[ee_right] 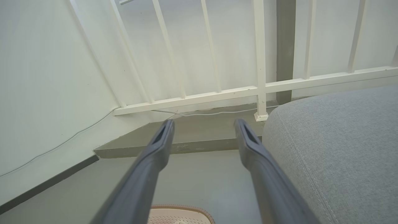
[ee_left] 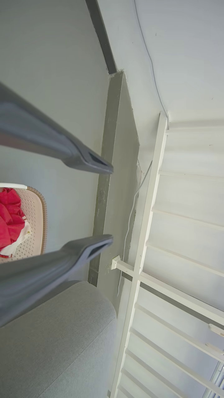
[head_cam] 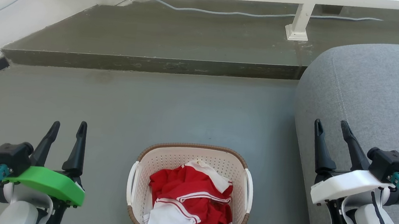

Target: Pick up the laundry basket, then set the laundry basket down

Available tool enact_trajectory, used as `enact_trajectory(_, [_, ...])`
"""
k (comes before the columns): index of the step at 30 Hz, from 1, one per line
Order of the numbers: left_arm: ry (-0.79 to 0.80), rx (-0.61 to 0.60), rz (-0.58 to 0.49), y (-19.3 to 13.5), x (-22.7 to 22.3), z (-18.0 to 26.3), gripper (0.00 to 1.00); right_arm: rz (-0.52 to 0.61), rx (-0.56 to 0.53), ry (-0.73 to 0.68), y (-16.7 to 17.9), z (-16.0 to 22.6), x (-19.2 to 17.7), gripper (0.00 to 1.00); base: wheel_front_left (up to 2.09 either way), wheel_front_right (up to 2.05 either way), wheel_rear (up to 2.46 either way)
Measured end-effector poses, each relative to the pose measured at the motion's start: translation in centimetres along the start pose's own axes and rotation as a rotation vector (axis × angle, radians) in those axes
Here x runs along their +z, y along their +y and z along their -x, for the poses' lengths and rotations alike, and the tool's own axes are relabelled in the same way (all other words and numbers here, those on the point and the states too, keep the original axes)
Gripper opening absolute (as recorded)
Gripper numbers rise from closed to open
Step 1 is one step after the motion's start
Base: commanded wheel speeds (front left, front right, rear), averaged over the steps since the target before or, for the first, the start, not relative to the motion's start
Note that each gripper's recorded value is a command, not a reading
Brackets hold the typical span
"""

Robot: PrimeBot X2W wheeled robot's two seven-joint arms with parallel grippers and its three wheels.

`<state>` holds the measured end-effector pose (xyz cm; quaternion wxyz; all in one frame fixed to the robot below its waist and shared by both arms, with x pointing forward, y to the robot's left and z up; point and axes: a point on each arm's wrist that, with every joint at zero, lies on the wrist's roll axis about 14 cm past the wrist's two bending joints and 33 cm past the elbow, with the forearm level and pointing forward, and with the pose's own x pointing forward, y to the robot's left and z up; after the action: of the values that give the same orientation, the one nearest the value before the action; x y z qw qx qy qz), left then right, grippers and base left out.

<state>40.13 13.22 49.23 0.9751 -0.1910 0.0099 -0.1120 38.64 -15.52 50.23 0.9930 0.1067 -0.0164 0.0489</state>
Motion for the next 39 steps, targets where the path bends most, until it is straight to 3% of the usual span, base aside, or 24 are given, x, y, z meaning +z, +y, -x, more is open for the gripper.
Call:
enact_trajectory(32, [-0.016, 0.016, 0.003, -0.2, -0.2, 0.9, 1.0, 0.009, -0.006, -0.01, -0.2, 0.7, -0.1, 1.0, 0.0, 0.0, 0.0])
enact_trajectory(33, [-0.016, 0.016, 0.006, -0.3, -0.2, 0.9, 0.0, 0.008, -0.007, -0.01, -0.2, 0.7, -0.1, 0.0, 0.0, 0.0, 0.0])
enact_trajectory(39, [0.047, 0.044, 0.045, -0.2, -2.6, 1.9, 0.0, -0.016, -0.031, 0.073, -0.3, 2.2, -2.9, 0.0, 0.0, 0.0, 0.0])
